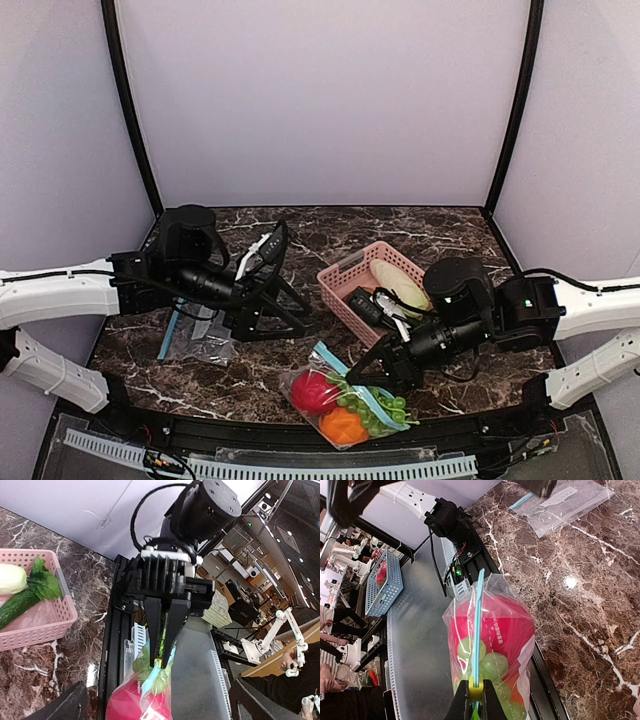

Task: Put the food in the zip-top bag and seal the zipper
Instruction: Zip the zipper on the zipper food storage bag, then adjust the fake fruit in the zipper food storage bag.

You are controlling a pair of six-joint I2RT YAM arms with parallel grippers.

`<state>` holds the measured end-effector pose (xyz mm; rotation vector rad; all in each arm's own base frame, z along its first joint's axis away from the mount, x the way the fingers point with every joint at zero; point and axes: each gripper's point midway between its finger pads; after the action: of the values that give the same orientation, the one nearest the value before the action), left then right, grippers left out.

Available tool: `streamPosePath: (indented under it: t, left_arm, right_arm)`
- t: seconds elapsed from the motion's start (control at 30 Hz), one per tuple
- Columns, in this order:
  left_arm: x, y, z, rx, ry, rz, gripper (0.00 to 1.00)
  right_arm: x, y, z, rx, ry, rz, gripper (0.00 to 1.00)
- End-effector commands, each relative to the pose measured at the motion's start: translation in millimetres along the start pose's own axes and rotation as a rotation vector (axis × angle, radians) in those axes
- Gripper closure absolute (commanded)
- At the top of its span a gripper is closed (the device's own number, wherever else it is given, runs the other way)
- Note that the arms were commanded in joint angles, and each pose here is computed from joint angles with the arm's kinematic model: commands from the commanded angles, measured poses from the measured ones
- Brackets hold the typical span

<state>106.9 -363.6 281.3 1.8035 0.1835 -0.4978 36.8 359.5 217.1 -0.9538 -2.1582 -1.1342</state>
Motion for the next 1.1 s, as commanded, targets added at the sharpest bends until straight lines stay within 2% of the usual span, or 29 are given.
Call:
streamPosePath:
  t: [0.0,0.23,0.6,0.7,0.77,0.87,0.93,1.07]
  left_arm:
    - [-8.1,-22.6,19.0,0.054,-0.045,-0.011,0.01]
    - [-16.3,-48.8,46.7,0.135,-0.082,-0.026,0.01]
    - [-14.3,-72.6,66.3,0.235,-0.078,-0.022,0.03]
    - [-13.8,-72.5,67.4,0.233,-0.081,-0.021,0.13]
    - [-15.4,-71.5,68.4,0.228,-0.094,-0.026,0.24]
    - [-18.0,-69.9,69.3,0.21,-0.115,-0.033,0.47]
    - [-18.7,-68.2,69.1,0.192,-0.118,-0.038,0.56]
    - [-16.0,-62.1,66.0,0.129,-0.089,-0.05,0.61]
  right_arm:
    - [28.5,23.4,-6.8,-0.08,0.077,-0.059,1.0]
    - [35.4,30.7,-8.7,-0.098,0.09,-0.081,1.0]
    - [35.0,39.0,-15.8,-0.138,0.077,-0.085,1.0]
    - [31.7,41.4,-16.6,-0.145,0.072,-0.079,1.0]
    - [29.1,43.0,-16.6,-0.146,0.069,-0.07,1.0]
    - [23.9,44.9,-17.4,-0.15,0.062,-0.053,1.0]
    - [21.8,45.9,-19.3,-0.157,0.058,-0.045,0.88]
    - [17.9,51.1,-30.1,-0.199,0.034,-0.031,0.38]
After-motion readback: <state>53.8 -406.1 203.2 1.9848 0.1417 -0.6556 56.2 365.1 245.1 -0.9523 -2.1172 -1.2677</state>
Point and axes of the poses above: each gripper's point midway between its finger pads, its own z axis out along the fingers, its own x axis along the line the jaws close on, y = z × x, and after that the axes turned 12 degrees about z, right-handed
